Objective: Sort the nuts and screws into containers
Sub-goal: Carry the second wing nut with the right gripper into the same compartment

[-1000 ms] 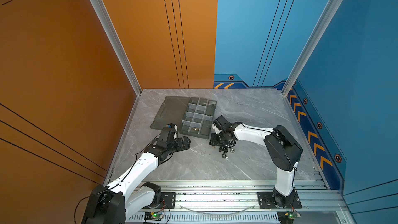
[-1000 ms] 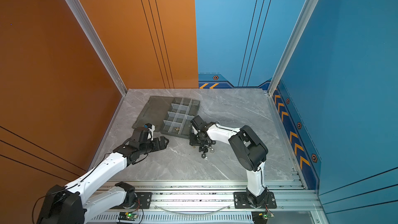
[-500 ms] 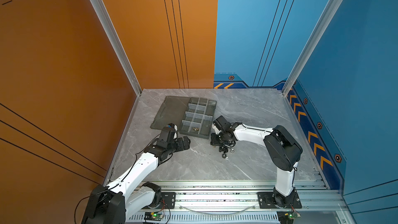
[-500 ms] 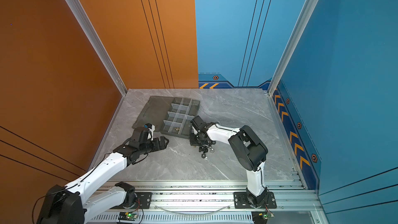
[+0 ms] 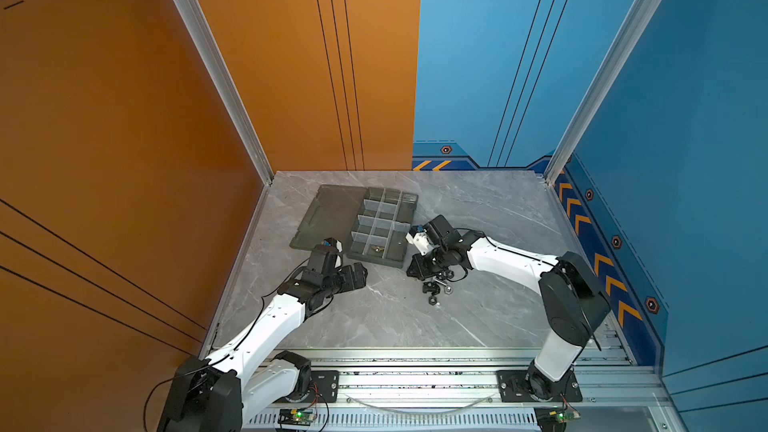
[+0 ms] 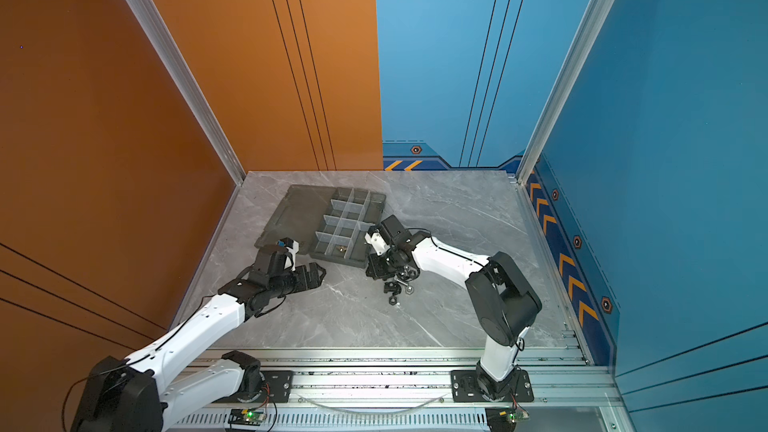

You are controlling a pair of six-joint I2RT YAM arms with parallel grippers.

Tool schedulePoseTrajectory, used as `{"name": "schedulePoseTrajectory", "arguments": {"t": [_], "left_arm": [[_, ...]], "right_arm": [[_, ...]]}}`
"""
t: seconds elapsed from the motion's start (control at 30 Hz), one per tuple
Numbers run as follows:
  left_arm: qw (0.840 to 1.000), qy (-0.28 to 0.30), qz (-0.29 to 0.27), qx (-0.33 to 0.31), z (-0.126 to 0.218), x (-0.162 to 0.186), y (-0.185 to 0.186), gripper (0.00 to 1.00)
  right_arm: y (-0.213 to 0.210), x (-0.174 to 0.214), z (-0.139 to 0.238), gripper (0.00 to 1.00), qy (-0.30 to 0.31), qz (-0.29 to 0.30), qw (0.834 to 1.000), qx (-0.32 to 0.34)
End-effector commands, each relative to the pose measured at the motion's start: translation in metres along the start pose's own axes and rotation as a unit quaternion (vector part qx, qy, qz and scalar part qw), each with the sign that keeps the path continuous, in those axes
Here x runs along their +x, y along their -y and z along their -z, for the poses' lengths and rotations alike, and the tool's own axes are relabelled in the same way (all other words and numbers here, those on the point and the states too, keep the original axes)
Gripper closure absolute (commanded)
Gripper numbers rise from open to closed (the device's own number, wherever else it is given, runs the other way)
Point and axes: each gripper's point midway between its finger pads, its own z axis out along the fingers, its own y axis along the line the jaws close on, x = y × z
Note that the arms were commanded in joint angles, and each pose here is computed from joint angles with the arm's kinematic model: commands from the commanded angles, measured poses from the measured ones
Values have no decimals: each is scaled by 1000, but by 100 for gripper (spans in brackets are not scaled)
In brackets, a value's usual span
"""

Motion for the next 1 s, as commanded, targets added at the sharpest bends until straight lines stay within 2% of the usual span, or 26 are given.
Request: {"name": "schedulePoseTrajectory", "arguments": {"t": [0.0, 0.33, 0.4, 0.53, 0.63, 0.97], "left_arm": [[1000, 8, 2, 6, 5, -5, 6, 2], [999, 9, 2, 31, 7, -7, 16, 2], [999, 11, 2, 36, 7, -8, 17, 2], [999, 14, 5, 41, 9, -8, 19, 2], [999, 16, 6, 43, 10, -9, 19, 2], [999, 16, 8, 43, 10, -9, 19, 2]], "right_arm": [[-38, -33, 23, 100, 46, 67, 996, -49], [-53, -117, 12, 100, 100, 81, 991, -35], [-66, -119, -3, 100, 90, 94, 991, -36], [-62, -125, -24, 100, 80, 97, 992, -16], [-50, -116, -48, 100, 53, 89, 995, -4], [-34, -109, -66, 95, 33, 98, 994, 32]]}}
